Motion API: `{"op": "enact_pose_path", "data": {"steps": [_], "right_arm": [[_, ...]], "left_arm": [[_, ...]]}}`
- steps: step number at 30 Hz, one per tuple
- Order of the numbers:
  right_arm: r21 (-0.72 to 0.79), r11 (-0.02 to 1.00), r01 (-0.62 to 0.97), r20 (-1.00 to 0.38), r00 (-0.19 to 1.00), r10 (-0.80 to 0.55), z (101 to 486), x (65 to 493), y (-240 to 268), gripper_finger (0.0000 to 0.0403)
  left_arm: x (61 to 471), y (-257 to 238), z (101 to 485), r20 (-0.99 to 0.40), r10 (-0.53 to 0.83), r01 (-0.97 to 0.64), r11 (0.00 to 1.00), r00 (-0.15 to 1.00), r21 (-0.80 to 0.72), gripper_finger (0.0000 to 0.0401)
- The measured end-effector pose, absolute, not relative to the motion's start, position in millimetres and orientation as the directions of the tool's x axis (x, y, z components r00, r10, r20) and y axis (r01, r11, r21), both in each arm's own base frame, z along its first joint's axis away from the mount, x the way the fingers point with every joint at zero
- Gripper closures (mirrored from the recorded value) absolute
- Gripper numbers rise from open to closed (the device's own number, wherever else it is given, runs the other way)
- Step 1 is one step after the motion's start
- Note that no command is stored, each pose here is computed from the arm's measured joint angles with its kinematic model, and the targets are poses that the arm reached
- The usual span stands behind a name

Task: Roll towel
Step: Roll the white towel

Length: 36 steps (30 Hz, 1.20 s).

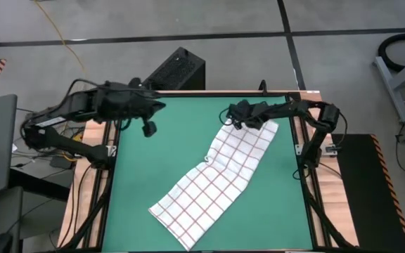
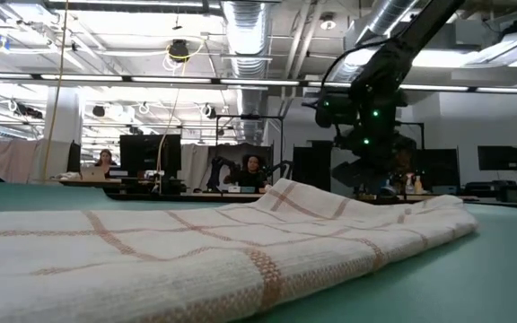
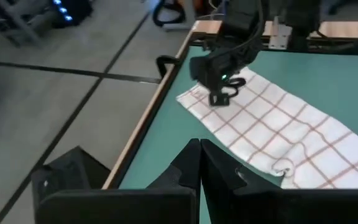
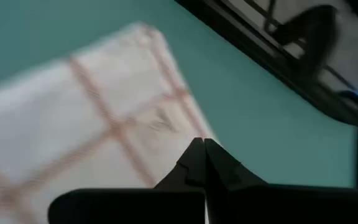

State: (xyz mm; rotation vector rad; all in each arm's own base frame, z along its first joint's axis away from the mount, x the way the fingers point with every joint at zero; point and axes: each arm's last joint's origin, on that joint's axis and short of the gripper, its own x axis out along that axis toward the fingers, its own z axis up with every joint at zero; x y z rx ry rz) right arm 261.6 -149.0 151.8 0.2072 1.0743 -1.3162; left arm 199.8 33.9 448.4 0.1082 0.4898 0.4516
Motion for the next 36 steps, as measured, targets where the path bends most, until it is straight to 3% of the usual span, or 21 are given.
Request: {"op": "enact_pose_path", "data": {"steps": [3,14,29,36], "right_arm": [[-0.439,0.297,0.848,-0.720,-0.134,-0.681,152.2,259.5,-154.3,0.0396],[-0.323,0.408,0.854,-0.790,-0.006,-0.613,152.4,268.7,-152.3,0.0396],[-0.233,0.422,0.876,-0.791,0.082,-0.607,154.9,271.9,-164.9,0.0397],[-0.249,0.449,0.858,-0.822,0.058,-0.566,137.6,277.7,-166.2,0.0397]], "left_arm": [[188.1,32.9,440.5,-0.430,0.465,-0.416,0.885,0.773,0.209,0.0401],[177.0,32.1,419.8,-0.462,0.483,-0.453,0.872,0.744,0.184,0.0401],[178.7,32.3,419.6,-0.460,0.483,-0.452,0.873,0.745,0.183,0.0401],[178.6,32.3,419.4,-0.462,0.482,-0.450,0.873,0.744,0.186,0.0401]]}}
